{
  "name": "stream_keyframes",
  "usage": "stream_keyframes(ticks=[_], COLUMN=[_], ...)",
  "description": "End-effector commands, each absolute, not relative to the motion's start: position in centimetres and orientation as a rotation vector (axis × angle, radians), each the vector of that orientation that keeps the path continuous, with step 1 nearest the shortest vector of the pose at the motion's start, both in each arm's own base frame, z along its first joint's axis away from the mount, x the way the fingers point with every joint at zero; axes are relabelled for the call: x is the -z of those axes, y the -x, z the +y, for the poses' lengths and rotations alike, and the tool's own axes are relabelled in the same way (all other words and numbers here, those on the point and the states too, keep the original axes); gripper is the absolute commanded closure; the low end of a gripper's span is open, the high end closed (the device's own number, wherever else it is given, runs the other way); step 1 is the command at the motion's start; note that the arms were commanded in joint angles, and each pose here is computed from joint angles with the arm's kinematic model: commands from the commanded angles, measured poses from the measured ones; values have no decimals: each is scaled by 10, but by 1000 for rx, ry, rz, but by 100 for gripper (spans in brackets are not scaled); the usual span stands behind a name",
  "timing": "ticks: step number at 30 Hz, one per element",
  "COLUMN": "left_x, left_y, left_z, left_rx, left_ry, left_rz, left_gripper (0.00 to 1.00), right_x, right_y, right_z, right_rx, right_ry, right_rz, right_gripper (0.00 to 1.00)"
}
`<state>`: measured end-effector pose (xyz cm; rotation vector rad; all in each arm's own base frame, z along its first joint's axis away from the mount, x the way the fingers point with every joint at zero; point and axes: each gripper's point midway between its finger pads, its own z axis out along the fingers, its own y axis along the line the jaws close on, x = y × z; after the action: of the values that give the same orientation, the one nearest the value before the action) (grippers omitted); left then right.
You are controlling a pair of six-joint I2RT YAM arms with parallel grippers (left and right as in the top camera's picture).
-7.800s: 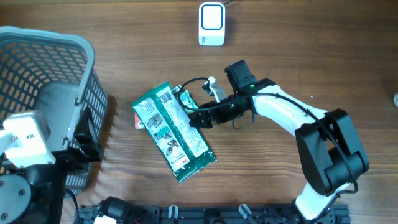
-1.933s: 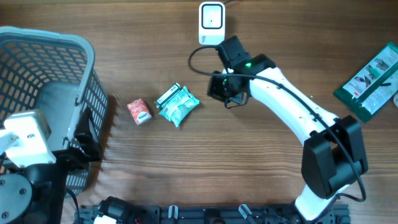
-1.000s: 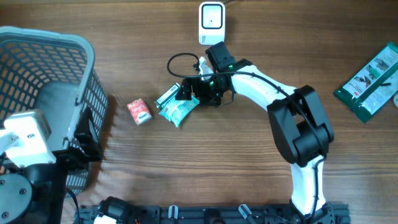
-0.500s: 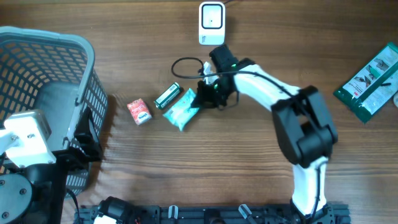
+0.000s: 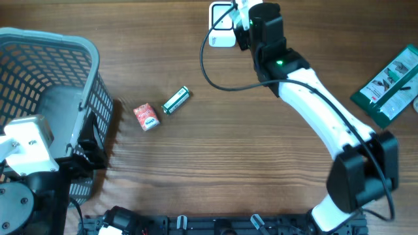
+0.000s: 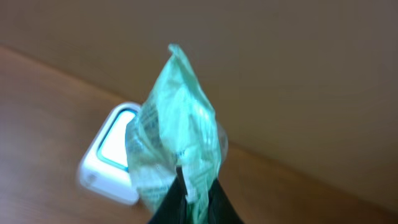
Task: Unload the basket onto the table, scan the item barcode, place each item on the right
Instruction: 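Hold the wipes pack up in front of the scanner, then carry the wipes pack right and release it near the glove pack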
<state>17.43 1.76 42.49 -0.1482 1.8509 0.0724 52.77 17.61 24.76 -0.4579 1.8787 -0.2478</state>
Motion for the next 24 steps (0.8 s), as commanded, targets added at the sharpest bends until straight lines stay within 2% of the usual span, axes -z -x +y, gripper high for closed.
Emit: stream_keyframes(ticks=[1,6,16,20,24], left_x=[-428,-428,-428,-428,-428], left_y=[-173,-173,-173,-173,-173], left_z=[20,20,20,20,20], left_rx=[-69,-69,-69,-69,-69], left_ry=[166,166,166,166,167], left_rz=[1839,1839,1839,1839,1839], left_gripper=[0,0,0,0,0], right_x=[-231,-196,-166,-175,-209], right_y=[-557,-583,-581,-579,-565], right_z=[165,184,216,195,163], right_rx=[491,582,588,665,713], right_ry=[488,530,639,516,407], right_rz=[1791,1679,1645,1677,1750], right_gripper=[96,96,96,96,96])
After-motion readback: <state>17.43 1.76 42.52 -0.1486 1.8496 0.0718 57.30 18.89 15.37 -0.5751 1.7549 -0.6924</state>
